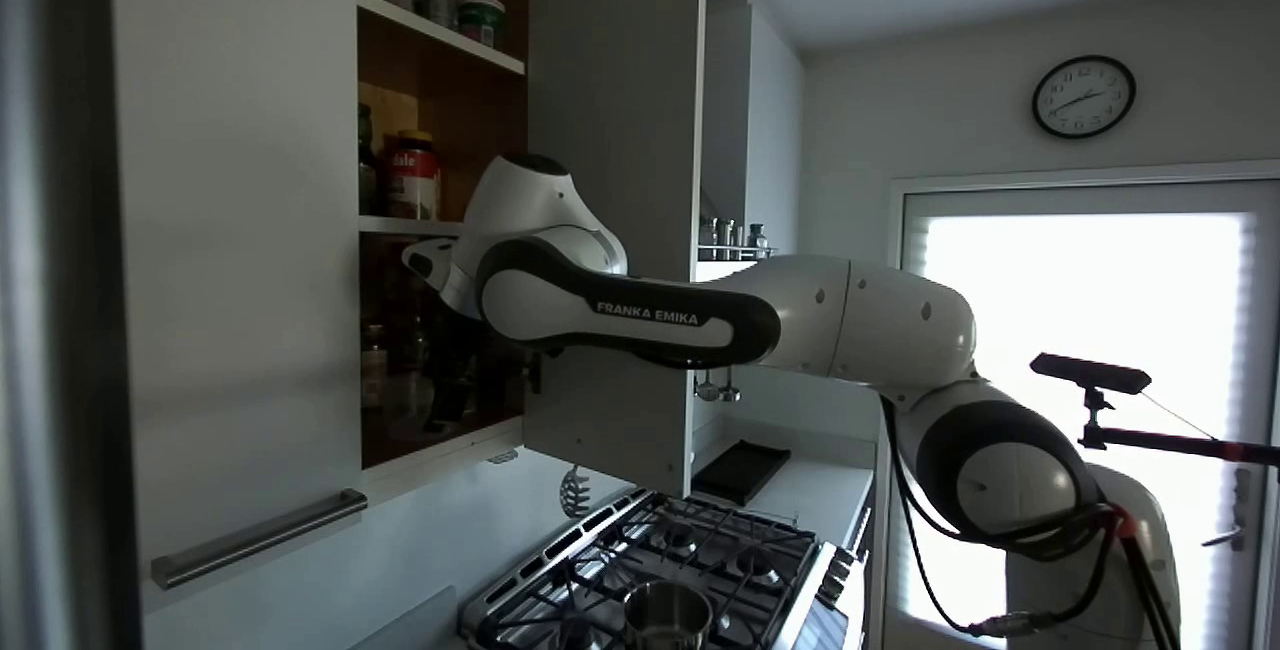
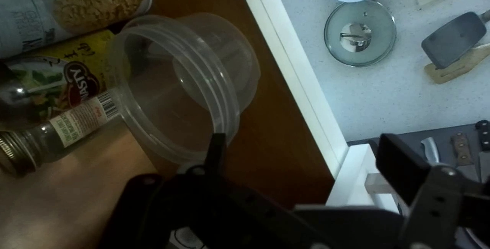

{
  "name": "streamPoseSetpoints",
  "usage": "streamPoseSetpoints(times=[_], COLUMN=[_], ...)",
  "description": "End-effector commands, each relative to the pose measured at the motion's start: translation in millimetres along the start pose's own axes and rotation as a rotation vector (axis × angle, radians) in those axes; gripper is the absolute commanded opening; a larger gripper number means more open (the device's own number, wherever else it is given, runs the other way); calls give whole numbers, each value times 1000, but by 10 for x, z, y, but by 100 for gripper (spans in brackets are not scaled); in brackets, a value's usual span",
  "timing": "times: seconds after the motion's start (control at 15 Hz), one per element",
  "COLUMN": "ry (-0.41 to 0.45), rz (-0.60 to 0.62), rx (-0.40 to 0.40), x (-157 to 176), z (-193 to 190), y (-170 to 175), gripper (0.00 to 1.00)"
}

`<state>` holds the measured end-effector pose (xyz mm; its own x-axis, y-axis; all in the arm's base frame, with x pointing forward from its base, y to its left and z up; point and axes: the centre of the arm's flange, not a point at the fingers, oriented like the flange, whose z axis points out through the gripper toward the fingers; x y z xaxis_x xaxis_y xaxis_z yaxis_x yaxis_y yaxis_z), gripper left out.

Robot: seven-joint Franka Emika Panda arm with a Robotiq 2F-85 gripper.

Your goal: Open the top right cupboard door then take the container out of it and put it on the countertop

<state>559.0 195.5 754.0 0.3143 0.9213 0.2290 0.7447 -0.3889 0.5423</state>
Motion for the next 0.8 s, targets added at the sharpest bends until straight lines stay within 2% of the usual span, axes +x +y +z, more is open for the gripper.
streamPoseSetpoints(times=[0.0,0.67,0.73], ry=[1,-12,-14], rz=[-26,-22,-20], rx=[-32,-69,-67], x=[61,128,126], z=[93,355,356], y=[104,176,185], gripper=[100,100,89])
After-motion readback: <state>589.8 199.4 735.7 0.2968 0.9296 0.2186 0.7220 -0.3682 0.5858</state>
